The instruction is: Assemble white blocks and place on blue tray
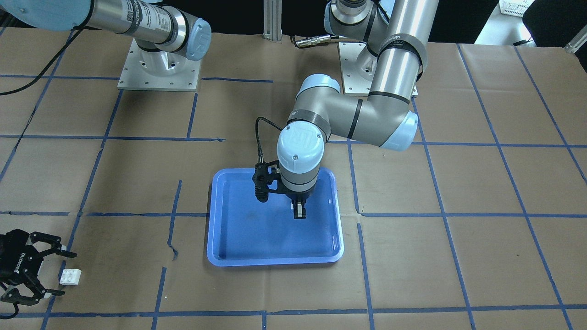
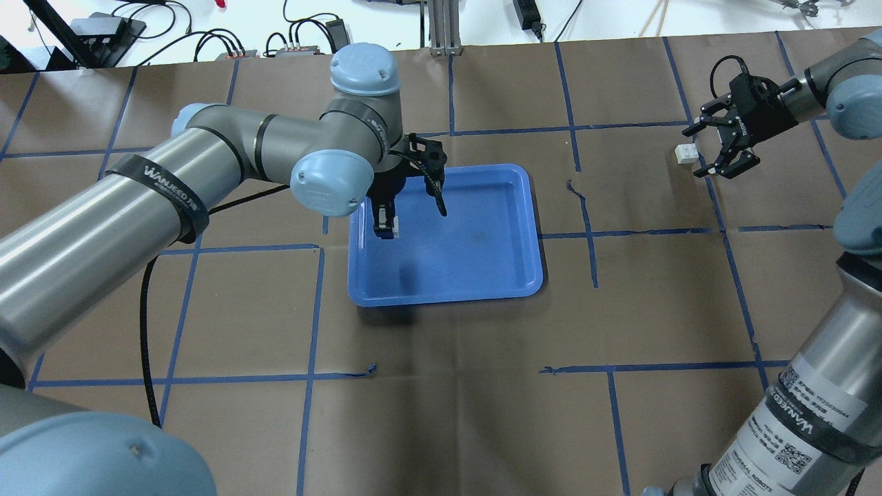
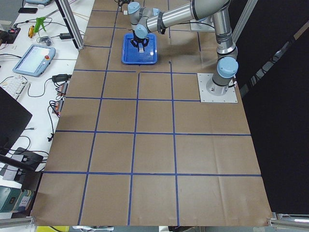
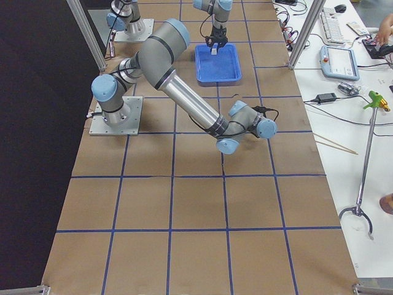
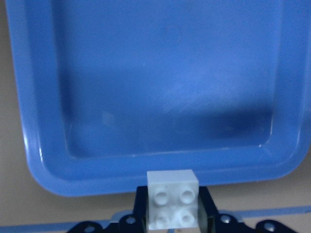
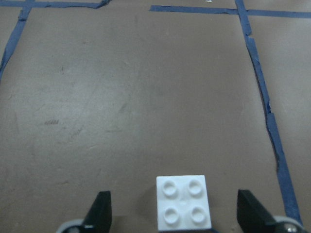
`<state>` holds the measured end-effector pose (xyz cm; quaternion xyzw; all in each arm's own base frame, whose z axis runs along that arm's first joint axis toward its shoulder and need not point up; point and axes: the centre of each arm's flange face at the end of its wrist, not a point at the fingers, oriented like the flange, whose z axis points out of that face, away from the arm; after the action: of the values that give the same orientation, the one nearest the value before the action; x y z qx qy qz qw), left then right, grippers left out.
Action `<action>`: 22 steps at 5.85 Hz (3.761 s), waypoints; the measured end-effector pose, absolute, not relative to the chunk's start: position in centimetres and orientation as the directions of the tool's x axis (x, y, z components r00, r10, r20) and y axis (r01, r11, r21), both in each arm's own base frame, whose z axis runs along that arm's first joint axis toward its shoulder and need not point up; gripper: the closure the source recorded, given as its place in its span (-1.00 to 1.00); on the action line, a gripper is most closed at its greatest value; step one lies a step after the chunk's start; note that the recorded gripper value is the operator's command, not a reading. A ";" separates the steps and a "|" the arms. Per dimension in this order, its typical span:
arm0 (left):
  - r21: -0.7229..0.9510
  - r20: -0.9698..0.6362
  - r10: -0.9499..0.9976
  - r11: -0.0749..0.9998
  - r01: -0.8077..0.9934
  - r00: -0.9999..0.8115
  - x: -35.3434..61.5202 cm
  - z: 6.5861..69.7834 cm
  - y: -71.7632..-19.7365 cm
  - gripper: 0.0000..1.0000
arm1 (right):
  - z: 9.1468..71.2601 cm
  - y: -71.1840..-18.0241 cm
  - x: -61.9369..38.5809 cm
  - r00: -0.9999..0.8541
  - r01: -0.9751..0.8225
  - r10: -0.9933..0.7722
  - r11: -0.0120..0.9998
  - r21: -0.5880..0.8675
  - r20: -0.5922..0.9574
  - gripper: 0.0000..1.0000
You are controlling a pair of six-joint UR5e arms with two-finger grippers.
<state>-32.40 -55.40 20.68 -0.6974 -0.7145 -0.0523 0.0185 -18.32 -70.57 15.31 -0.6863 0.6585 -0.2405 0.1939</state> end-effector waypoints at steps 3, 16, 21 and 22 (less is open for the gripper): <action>0.016 0.083 0.997 0.000 1.000 -0.002 -34.3 18.6 -54.6 0.66 | 15.4 -70.7 -18.4 0.017 -0.817 -0.996 -0.066 -0.573 0.090 -0.22; 0.013 0.034 0.996 0.082 0.997 -0.082 -30.3 29.0 -54.6 -0.65 | 31.3 -62.6 -9.8 0.034 -0.802 -0.999 -0.022 -0.597 -0.009 0.40; 0.050 0.025 0.701 0.711 0.701 -0.713 -23.9 43.0 -47.1 -0.98 | 28.4 -57.5 7.0 0.012 -0.829 -1.000 -0.008 -0.559 -0.003 0.40; 0.051 0.002 0.527 0.849 0.527 -0.850 -23.6 43.7 -46.9 -0.98 | 27.5 -56.8 10.9 -0.025 -0.834 -1.000 0.014 -0.552 0.012 0.40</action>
<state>-23.59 -46.91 43.72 -0.2741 -0.9614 -0.0246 -0.0060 10.95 -56.77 27.48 -0.6698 0.6843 -0.2104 0.1971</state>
